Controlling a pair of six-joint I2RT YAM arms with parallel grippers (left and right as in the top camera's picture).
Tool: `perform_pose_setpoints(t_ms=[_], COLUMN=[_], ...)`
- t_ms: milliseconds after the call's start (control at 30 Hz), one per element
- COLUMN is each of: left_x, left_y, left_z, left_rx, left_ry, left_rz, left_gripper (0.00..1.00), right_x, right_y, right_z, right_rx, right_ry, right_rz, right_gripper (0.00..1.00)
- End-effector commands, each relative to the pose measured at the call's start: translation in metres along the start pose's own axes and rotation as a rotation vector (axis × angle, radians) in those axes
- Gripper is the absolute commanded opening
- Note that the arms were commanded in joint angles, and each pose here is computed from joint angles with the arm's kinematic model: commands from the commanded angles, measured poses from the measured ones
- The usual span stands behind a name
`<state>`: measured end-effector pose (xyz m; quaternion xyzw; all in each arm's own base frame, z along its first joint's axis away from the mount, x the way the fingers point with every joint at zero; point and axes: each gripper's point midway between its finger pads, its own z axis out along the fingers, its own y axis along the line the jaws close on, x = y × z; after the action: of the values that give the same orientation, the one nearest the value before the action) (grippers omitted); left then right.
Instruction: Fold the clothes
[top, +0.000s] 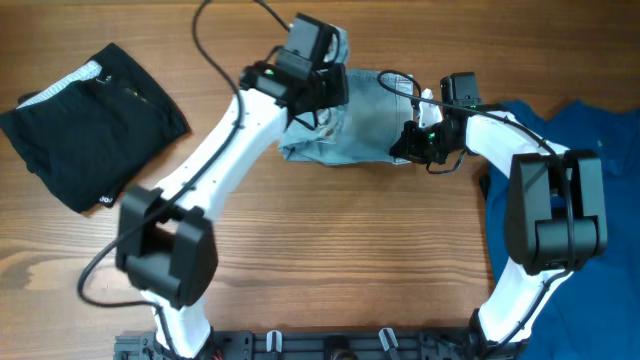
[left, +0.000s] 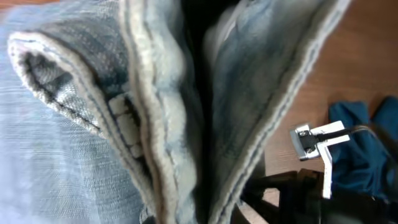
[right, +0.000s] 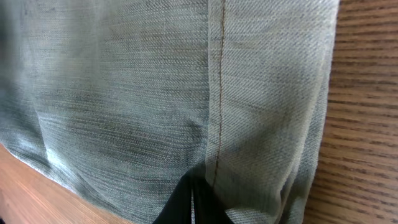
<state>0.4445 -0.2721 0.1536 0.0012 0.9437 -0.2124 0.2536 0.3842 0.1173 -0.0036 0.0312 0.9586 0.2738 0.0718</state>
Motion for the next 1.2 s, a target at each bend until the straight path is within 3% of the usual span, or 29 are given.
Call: perform_pose_setpoints(t_ms=[0, 167, 267, 300, 333, 400, 433, 467, 700, 833, 1000, 1100, 1167], left_x=[0.012, 0.022, 0.032, 0.034, 0.034, 0.029, 0.026, 0.022, -0.018, -0.005, 0.006, 0.014, 0.022], left_y=[-0.033, -0.053, -0.054, -0.056, -0.06, -0.064, -0.066, -0.063, -0.011, 0.054, 0.091, 0.078, 0.063], left_z=[0.02, 0.041, 0.054, 0.056, 0.057, 0.057, 0.055, 0.053, 0.001, -0.009, -0.014, -0.011, -0.008], left_rx=[0.075, 0.097, 0.088, 0.091, 0.1, 0.116, 0.12, 0.118, 0.027, -0.111, -0.161, -0.074, -0.009], left_ry=[0.009, -0.008, 0.011, 0.011, 0.004, -0.018, -0.028, -0.032, -0.041, 0.08, 0.168, 0.214, 0.246], left_rz=[0.051, 0.091, 0.101, 0.105, 0.11, 0.114, 0.113, 0.108, 0.013, -0.027, -0.025, 0.007, 0.055], left_gripper=[0.04, 0.04, 0.13, 0.18, 0.36, 0.52, 0.55, 0.56, 0.59, 0.61, 0.52, 0.45, 0.4], right_x=[0.027, 0.027, 0.027, 0.028, 0.027, 0.027, 0.028, 0.028, 0.041, 0.047, 0.009, -0.015, -0.018], right_y=[-0.041, -0.041, -0.042, -0.042, -0.042, -0.042, -0.042, -0.042, -0.044, -0.058, -0.024, 0.028, 0.042], right_z=[0.024, 0.024, 0.024, 0.024, 0.024, 0.024, 0.024, 0.024, 0.018, -0.027, -0.106, -0.156, -0.172], right_rx=[0.134, 0.135, 0.135, 0.135, 0.135, 0.136, 0.135, 0.135, 0.147, 0.24, 0.102, -0.06, -0.071], right_ry=[0.086, 0.087, 0.089, 0.089, 0.089, 0.089, 0.089, 0.089, 0.146, 0.157, -0.087, -0.277, -0.331], right_rz=[0.064, 0.064, 0.065, 0.065, 0.065, 0.065, 0.065, 0.066, 0.094, 0.184, 0.168, -0.031, -0.07], right_gripper=[0.04, 0.04, 0.04, 0.05, 0.05, 0.06, 0.07, 0.15, 0.33, 0.36, 0.36, 0.31, 0.27])
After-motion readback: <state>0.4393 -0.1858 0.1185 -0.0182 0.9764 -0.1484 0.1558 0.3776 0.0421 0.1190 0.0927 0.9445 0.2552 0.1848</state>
